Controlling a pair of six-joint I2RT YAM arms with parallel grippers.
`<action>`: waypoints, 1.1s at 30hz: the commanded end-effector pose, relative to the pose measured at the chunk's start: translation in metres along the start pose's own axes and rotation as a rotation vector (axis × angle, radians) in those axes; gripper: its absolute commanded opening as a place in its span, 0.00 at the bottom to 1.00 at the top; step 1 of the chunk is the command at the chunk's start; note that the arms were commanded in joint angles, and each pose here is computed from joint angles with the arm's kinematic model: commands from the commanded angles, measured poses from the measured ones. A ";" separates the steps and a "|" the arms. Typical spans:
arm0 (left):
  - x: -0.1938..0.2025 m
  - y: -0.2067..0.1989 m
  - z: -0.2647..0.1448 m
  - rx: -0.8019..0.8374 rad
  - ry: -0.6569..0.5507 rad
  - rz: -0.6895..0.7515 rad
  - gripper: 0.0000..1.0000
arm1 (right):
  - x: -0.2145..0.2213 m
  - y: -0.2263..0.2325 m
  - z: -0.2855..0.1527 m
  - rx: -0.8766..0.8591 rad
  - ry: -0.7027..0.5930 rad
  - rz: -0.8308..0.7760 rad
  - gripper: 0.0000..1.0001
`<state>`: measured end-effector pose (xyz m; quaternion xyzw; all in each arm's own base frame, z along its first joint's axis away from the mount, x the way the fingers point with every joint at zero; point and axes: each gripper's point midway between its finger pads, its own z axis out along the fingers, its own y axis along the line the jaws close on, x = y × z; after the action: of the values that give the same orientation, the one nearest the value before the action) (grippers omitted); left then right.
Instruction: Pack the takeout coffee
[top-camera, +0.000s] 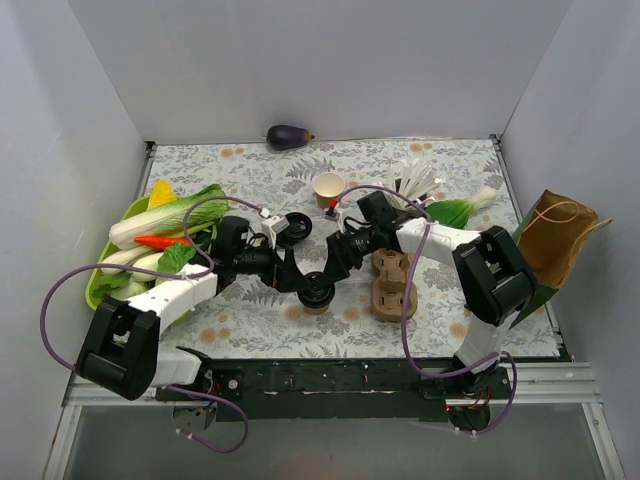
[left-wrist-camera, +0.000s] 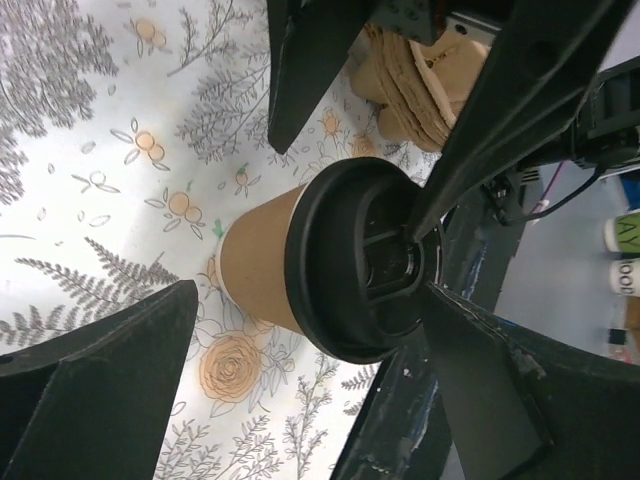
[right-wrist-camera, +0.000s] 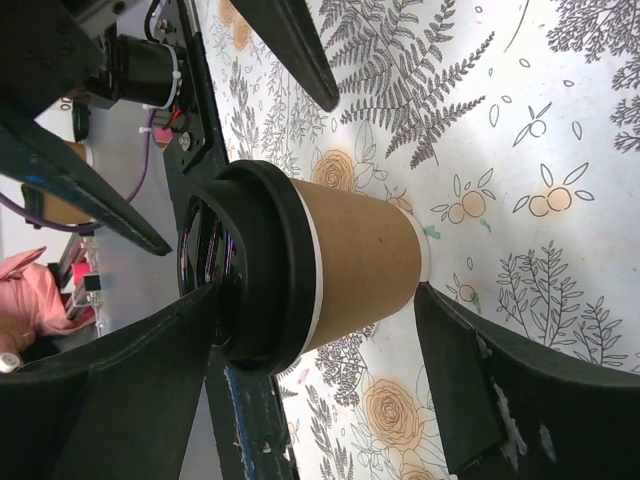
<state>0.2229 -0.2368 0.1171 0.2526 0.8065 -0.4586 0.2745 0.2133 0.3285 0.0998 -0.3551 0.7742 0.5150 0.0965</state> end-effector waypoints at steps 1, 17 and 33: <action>0.003 -0.002 0.005 0.044 -0.022 -0.141 0.94 | 0.016 -0.012 0.004 -0.019 0.011 0.024 0.85; 0.037 0.031 0.019 -0.052 0.016 -0.359 0.91 | 0.031 -0.023 0.017 -0.116 0.019 0.134 0.74; 0.061 0.087 0.019 -0.322 0.077 -0.430 0.88 | 0.012 -0.024 0.013 -0.138 -0.025 0.113 0.80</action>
<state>0.2182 -0.2446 0.0811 0.1068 0.8366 -0.5174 0.1448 0.2083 0.3252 0.0907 -0.2956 0.7331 0.6122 0.0198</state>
